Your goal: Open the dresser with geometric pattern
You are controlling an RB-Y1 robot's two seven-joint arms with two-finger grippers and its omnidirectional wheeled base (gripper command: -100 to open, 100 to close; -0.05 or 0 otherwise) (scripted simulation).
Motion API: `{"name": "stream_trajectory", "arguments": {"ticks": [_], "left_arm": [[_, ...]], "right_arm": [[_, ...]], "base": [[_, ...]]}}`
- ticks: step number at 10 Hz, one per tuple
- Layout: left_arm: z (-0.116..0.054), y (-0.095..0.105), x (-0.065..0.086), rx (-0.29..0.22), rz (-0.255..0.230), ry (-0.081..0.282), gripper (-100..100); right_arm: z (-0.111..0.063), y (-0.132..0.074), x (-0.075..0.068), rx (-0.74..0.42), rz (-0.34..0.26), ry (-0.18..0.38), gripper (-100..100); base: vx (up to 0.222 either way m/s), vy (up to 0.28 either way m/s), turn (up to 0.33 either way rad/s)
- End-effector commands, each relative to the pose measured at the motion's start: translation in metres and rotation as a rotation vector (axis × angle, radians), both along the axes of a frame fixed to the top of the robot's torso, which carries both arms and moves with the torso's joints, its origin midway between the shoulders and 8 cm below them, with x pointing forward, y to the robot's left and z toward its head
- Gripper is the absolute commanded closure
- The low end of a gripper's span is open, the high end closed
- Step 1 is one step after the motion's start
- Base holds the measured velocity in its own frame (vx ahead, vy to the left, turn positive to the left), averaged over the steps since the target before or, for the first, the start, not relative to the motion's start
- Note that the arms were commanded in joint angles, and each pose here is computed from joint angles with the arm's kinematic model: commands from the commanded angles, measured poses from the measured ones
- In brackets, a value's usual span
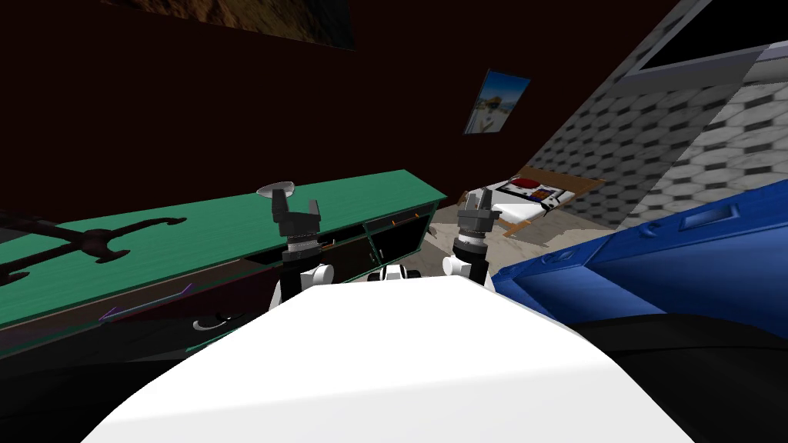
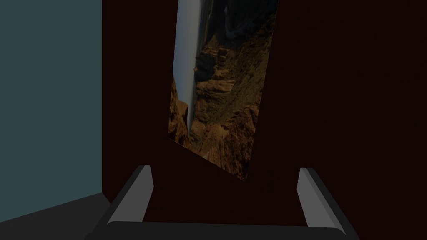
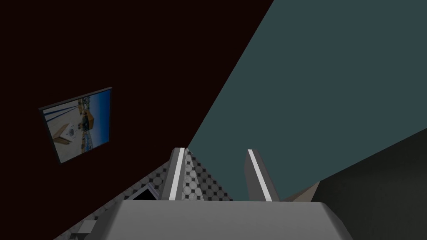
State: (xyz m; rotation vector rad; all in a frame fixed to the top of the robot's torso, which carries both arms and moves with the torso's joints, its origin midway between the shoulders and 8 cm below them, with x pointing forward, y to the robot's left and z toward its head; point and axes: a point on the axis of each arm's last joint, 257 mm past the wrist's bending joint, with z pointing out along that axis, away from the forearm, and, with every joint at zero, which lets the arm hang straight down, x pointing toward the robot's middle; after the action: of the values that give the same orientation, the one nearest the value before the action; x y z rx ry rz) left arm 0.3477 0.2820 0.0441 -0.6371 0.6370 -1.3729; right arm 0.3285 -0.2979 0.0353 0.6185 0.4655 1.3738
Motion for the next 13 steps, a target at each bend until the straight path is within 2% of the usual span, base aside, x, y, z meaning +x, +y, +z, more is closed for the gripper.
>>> {"name": "stream_trajectory", "arguments": {"ticks": [1,5,13], "left_arm": [[-0.012,0.0,0.005,0.02,-0.015,0.005,-100],[-0.037,0.006,0.012,0.025,-0.027,0.01,-100],[-0.089,0.024,0.017,-0.001,-0.029,0.001,-100]], "right_arm": [[0.0,0.0,0.0,0.0,0.0,0.0,0],[0.0,0.0,0.0,0.0,0.0,0.0,0],[0.0,0.0,0.0,0.0,0.0,0.0,0]], "base": [[0.029,-0.074,0.02],[0.037,-0.096,0.032],[0.038,-0.115,0.036]]}}
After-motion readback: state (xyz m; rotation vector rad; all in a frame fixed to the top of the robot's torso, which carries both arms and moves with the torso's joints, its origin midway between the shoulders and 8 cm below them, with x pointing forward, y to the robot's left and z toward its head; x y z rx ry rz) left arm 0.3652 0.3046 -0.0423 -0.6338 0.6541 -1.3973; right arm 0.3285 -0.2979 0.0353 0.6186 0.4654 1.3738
